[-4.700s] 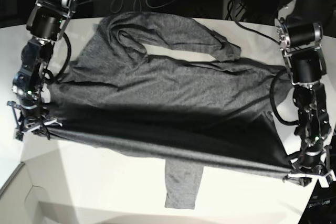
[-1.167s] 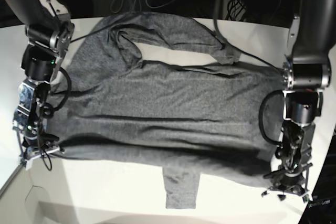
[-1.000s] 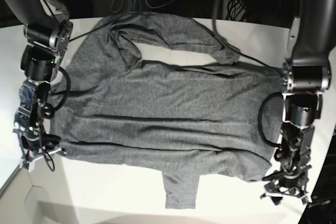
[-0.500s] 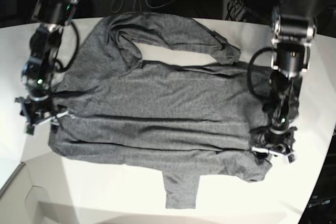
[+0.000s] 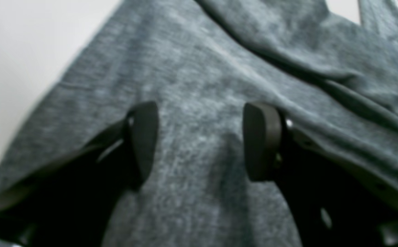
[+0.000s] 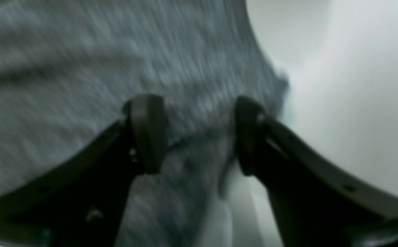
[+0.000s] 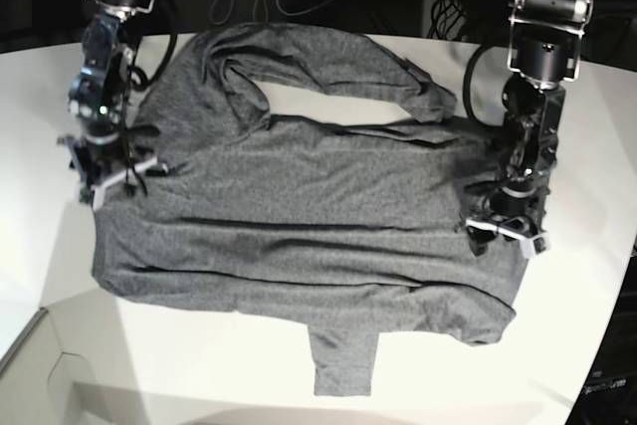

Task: Layout the t-shirt on the table in an organized manner, then fold the t-shirt properly
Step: 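Grasp the shirt body edges with both grippers and smooth it flat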

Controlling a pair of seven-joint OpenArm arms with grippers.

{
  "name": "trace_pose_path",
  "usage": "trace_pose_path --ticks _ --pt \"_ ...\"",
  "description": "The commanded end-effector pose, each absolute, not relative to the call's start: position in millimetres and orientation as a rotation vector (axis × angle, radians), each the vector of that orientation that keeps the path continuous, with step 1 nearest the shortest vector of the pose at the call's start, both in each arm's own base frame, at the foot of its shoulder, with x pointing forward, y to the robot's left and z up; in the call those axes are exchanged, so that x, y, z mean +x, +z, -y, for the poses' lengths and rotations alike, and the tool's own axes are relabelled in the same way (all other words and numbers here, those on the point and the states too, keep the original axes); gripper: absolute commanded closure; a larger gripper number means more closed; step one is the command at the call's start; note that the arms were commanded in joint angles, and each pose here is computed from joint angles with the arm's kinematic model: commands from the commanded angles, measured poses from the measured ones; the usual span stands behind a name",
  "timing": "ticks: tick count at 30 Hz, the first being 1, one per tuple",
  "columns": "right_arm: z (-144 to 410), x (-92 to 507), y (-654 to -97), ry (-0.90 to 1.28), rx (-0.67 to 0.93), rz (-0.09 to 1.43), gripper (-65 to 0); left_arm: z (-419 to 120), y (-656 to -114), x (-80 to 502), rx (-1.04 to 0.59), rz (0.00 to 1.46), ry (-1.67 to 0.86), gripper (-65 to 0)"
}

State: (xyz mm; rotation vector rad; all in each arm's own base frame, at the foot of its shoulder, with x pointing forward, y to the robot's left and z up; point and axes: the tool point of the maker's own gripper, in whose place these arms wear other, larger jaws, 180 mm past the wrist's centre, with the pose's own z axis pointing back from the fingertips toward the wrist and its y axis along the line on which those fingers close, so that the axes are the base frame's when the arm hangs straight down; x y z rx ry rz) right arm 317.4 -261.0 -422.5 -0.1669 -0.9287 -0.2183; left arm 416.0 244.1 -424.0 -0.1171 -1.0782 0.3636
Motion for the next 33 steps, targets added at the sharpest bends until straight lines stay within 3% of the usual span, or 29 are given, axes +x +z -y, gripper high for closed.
trace_pose_path --ticks 1,9,20,26,31,33 --pt "266.4 323.7 -409.2 -0.215 -0.184 0.977 -28.0 -256.6 -433.0 407.2 -0.089 1.032 0.373 -37.9" --pt "268.2 283.9 -423.6 -0.191 -0.208 0.918 -28.8 -306.9 -444.1 370.2 0.013 0.985 0.35 -37.9" --pt "230.6 264.8 -386.1 -0.078 -0.184 0.998 -28.8 -308.1 -406.0 367.9 0.012 1.079 0.272 -37.9" --pt "225.6 268.8 -339.1 -0.068 -0.203 1.114 -28.8 -332.2 -332.3 366.4 0.016 1.285 0.348 -37.9" --pt "218.2 267.8 -334.0 -0.07 -0.19 1.128 -28.8 -304.5 -266.6 392.5 -0.053 1.455 0.295 -37.9" --pt "209.9 269.1 -335.9 -0.076 -0.167 1.127 -28.8 -276.4 -255.6 414.1 -0.106 1.454 0.246 -37.9"
